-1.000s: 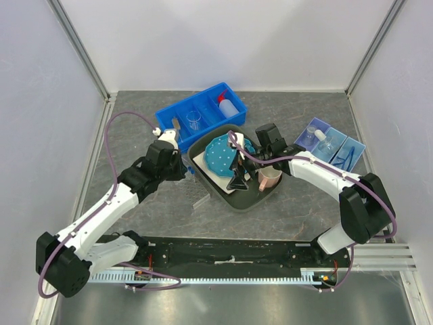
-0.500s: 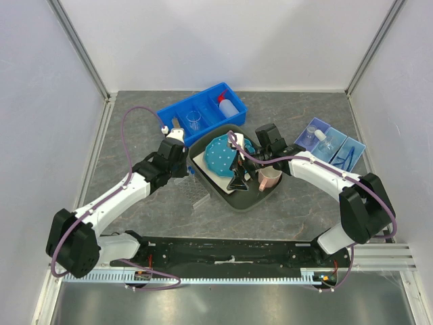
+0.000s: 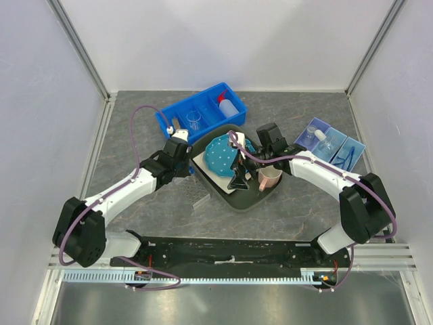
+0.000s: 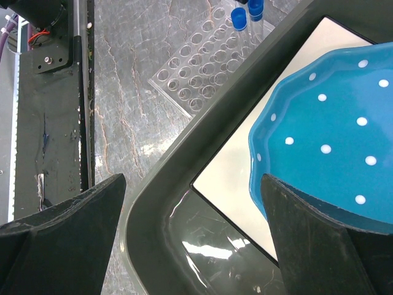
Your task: Organize the chemistry lab equipment
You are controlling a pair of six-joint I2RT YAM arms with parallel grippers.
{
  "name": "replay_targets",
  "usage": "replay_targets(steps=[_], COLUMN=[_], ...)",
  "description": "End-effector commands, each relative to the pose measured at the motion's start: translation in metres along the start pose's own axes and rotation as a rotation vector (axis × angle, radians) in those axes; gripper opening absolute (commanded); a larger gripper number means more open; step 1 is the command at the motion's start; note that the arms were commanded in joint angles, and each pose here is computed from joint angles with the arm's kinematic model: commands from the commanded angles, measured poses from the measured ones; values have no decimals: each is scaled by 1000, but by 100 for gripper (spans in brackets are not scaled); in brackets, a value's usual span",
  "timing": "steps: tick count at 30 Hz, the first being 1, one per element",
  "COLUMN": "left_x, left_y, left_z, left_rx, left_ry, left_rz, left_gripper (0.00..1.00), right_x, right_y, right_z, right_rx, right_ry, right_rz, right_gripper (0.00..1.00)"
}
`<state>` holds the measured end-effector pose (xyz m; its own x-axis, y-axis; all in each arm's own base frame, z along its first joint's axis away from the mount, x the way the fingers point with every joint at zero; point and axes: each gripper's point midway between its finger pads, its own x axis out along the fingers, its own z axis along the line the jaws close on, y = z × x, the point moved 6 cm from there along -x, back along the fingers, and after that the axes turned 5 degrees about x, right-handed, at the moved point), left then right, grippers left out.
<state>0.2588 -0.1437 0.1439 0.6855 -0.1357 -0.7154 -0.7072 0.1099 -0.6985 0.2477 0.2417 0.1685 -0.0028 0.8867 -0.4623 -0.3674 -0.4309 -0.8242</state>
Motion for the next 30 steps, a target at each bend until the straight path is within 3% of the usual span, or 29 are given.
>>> replay_targets(steps=[1,7,10,17,30], left_x=[3,8,12,7,-55], left_y=[-15,-10,-6,-6,-39], left_z=[1,0,-1,-1,11], left_rx=[32,46,49,36,0], left_ry=[-19,-6,-1,4,-13], left_rz=[-60,-49,-32,-34,-133], left_gripper=[2,2,9,37,62], right_x=[-6,-5,-4,-6,-27], right_y=[-20,-18,-18,-17,-26], right_z=[0,-1,-2,-4,-9], right_rx=[-64,-59,-57,-50,-104], right_ry=[0,-3,-3,1,90], right_rz=[-45,-42,-40,-43,-63], right_gripper=[98,98,98,98,98])
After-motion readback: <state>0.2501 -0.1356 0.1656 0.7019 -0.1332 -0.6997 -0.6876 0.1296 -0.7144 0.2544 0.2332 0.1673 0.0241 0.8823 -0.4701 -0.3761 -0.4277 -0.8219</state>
